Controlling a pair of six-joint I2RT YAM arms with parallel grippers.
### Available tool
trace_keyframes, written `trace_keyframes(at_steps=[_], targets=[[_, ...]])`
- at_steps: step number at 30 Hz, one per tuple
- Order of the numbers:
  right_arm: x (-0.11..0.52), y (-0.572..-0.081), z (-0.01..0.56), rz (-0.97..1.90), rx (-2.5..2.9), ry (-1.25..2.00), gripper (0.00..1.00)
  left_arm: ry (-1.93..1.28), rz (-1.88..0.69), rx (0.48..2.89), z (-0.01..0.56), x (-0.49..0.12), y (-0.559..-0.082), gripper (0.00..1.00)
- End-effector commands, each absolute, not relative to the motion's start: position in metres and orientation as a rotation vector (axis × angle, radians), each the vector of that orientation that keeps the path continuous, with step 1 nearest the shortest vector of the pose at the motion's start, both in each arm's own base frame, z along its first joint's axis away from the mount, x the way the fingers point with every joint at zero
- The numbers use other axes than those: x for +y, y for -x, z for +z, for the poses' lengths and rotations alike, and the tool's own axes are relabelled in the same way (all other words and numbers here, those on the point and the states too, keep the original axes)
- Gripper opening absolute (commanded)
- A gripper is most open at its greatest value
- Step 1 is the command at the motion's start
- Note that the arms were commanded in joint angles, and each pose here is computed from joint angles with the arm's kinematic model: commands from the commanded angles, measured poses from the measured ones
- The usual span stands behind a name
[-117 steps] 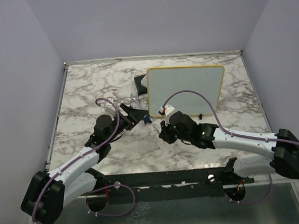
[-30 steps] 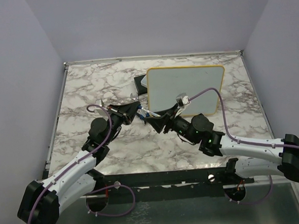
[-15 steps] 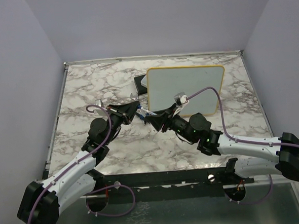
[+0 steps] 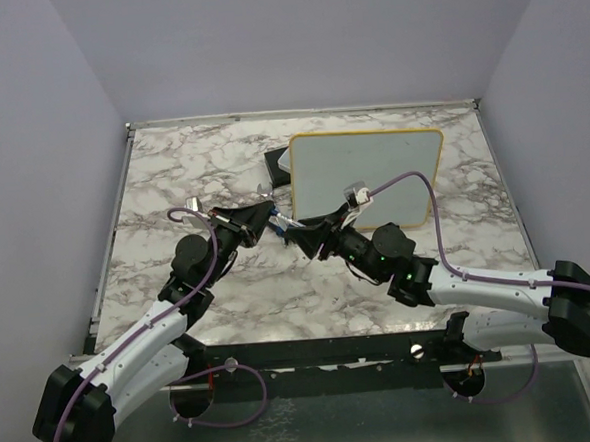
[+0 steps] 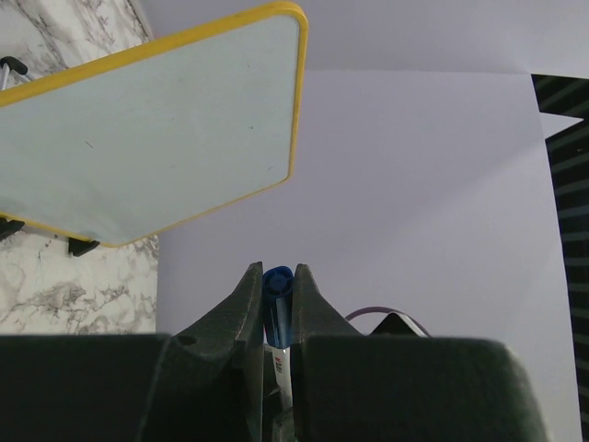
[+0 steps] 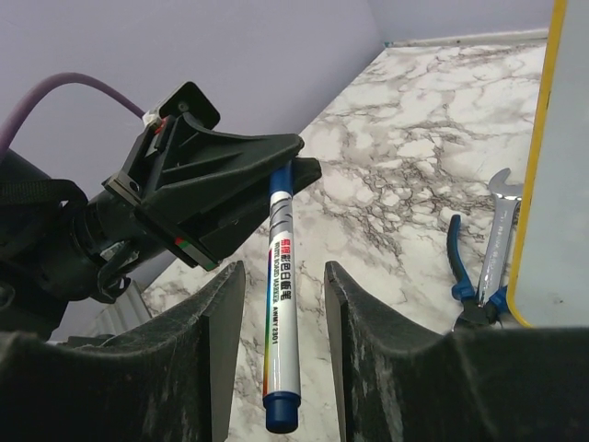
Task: Write a sentence on the whiteboard
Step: Open the pen cap from the whiteboard marker.
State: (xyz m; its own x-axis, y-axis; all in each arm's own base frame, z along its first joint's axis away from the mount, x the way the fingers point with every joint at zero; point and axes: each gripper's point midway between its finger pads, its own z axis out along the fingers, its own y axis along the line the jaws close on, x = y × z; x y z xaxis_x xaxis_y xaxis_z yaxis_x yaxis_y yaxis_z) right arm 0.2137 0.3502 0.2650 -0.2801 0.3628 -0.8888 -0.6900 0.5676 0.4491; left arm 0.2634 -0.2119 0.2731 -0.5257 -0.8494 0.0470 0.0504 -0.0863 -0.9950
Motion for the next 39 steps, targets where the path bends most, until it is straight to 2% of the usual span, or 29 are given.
trace_keyframes(at_steps=[1,5,10,21,39], targets=[[0.35,-0.215,0.281,1.054,1.504,0.258,0.44,0.88,-1.668,1.544,0.264,-0.212,-0.26,0.0],[0.352,-0.214,0.282,1.059,1.499,0.272,0.44,0.881,-1.664,1.548,0.263,-0.212,-0.26,0.0],[0.356,-0.213,0.281,1.07,1.503,0.286,0.36,0.882,-1.664,1.548,0.262,-0.212,-0.26,0.0],[0.355,-0.212,0.279,1.068,1.501,0.292,0.01,0.885,-1.663,1.552,0.261,-0.212,-0.26,0.0],[0.334,-0.207,0.263,1.027,1.491,0.296,0.01,0.938,-1.6,1.507,0.257,-0.197,-0.276,0.0]])
